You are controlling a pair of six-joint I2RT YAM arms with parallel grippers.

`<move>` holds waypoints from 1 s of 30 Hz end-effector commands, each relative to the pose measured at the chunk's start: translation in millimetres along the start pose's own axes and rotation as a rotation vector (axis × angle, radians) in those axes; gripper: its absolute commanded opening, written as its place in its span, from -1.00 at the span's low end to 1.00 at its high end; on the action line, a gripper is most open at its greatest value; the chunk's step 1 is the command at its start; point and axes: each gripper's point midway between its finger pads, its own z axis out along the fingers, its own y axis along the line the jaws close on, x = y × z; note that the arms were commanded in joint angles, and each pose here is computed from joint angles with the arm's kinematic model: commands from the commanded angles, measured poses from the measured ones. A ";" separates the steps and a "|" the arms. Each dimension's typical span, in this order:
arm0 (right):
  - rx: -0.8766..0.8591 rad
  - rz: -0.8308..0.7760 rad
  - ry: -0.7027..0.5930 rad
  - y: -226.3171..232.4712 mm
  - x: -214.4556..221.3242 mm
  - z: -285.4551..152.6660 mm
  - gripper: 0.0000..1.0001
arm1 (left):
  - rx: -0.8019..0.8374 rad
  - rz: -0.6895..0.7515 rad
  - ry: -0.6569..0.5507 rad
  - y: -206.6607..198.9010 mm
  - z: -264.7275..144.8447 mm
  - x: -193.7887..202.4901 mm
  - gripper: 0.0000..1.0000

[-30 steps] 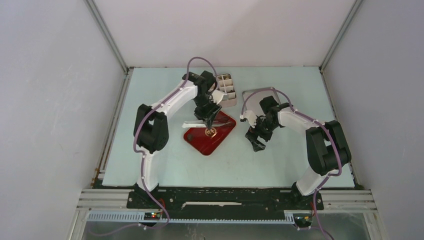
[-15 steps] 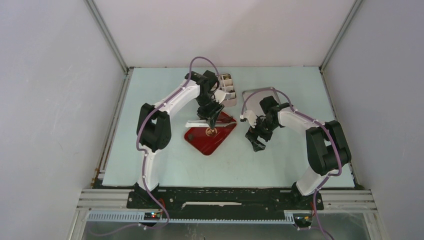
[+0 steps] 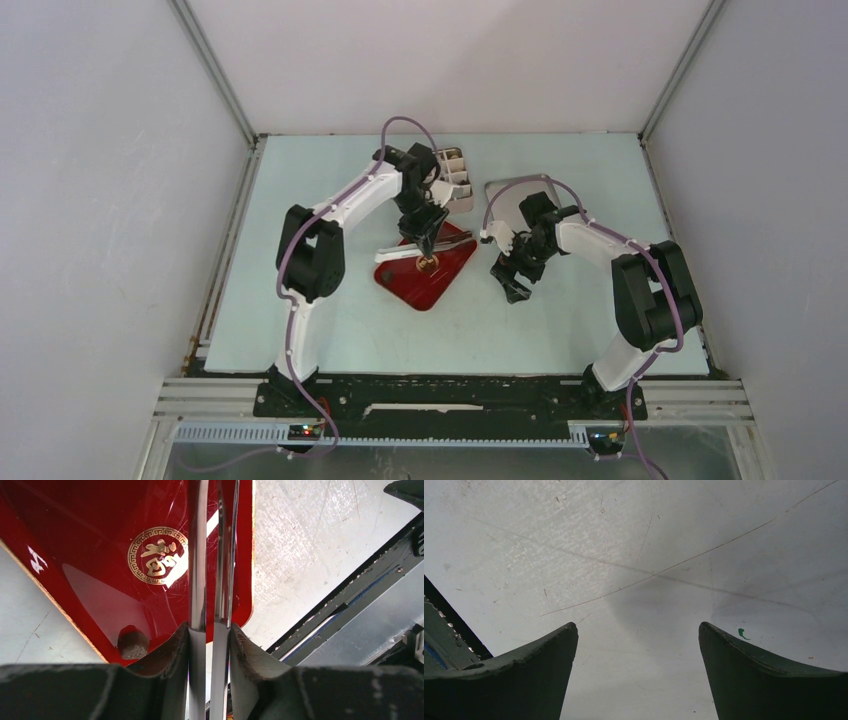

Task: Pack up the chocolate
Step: Pick up the fake chocolate from the plate.

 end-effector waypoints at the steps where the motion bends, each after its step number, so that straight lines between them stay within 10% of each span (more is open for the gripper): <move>1: 0.026 -0.026 -0.033 -6.2 -13.2 -10.2 0.86 | 0.003 0.009 -0.067 -10.3 -11.0 -5.1 -0.69; 30: 0.026 -0.026 -0.024 -6.5 -11.8 -8.2 0.87 | -0.269 0.000 -0.260 52.2 -97.6 -13.5 -0.90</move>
